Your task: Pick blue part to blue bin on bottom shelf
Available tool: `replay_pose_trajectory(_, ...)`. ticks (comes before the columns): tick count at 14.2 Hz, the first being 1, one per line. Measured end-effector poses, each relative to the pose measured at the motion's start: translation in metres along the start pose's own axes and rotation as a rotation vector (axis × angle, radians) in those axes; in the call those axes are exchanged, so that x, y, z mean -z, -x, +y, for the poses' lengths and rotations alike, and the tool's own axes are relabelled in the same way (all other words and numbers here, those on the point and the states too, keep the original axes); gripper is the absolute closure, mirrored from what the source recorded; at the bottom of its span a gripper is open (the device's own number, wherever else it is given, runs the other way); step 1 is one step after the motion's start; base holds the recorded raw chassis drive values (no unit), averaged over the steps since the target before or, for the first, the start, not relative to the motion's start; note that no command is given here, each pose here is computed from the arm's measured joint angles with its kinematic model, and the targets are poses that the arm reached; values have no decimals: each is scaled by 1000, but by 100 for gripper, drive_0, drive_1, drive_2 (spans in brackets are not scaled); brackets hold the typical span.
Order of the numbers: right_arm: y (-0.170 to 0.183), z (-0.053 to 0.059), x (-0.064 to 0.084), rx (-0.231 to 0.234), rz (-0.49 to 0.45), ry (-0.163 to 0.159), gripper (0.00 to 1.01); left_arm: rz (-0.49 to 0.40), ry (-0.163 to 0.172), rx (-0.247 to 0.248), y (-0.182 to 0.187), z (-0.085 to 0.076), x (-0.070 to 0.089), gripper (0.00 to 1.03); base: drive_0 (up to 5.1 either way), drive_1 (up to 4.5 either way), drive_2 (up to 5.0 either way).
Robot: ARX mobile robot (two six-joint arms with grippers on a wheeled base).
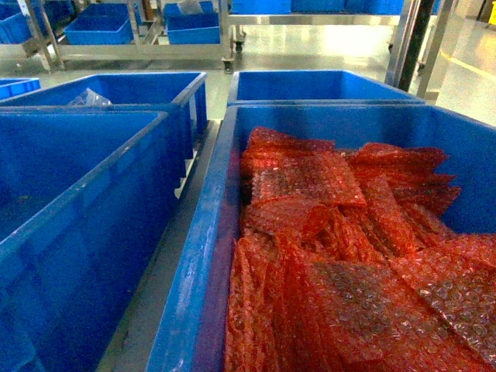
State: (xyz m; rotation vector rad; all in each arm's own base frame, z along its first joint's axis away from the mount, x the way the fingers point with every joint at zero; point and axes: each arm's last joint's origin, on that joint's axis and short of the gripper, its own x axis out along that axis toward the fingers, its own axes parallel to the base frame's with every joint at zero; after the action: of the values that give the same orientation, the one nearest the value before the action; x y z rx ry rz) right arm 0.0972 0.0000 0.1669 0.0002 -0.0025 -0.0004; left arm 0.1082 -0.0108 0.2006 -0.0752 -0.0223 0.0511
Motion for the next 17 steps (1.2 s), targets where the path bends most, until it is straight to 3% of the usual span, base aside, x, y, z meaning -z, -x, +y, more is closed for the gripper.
replay_pose_trajectory(1, 0, 0, 0, 0, 0, 0, 3, 67, -39, -32, 0, -1, 1, 59, 0, 0, 0)
replay_pose_trajectory(2, 0, 0, 0, 0, 0, 0, 3, 109, -114, -48, -9, -4, 0, 59, 0, 0, 0)
replay_pose_trajectory(3, 0, 0, 0, 0, 0, 0, 3, 99, -176, -97, -37, -3, -6, 59, 0, 0, 0)
replay_pose_trajectory(4, 0, 0, 0, 0, 0, 0, 3, 69, -157, -79, -95, -8, -18, 59, 0, 0, 0)
replay_pose_trajectory(6, 0, 0, 0, 0, 0, 0, 3, 153, -170, -83, -127, -11, 2, 59, 0, 0, 0)
replay_pose_trajectory(7, 0, 0, 0, 0, 0, 0, 3, 212, -187, -82, -132, -11, 15, 46, 0, 0, 0)
replay_pose_trajectory(12, 0, 0, 0, 0, 0, 0, 3, 172, -181, -100, -120, -4, -5, 3, 0, 0, 0)
replay_pose_trajectory(13, 0, 0, 0, 0, 0, 0, 3, 178, -178, -94, -110, -1, -7, 5, 0, 0, 0)
replay_pose_trajectory(15, 0, 0, 0, 0, 0, 0, 3, 159, -135, -85, -80, 6, -13, 5, 0, 0, 0)
replay_pose_trajectory(17, 0, 0, 0, 0, 0, 0, 3, 112, -113, -86, -79, 6, -21, 5, 0, 0, 0)
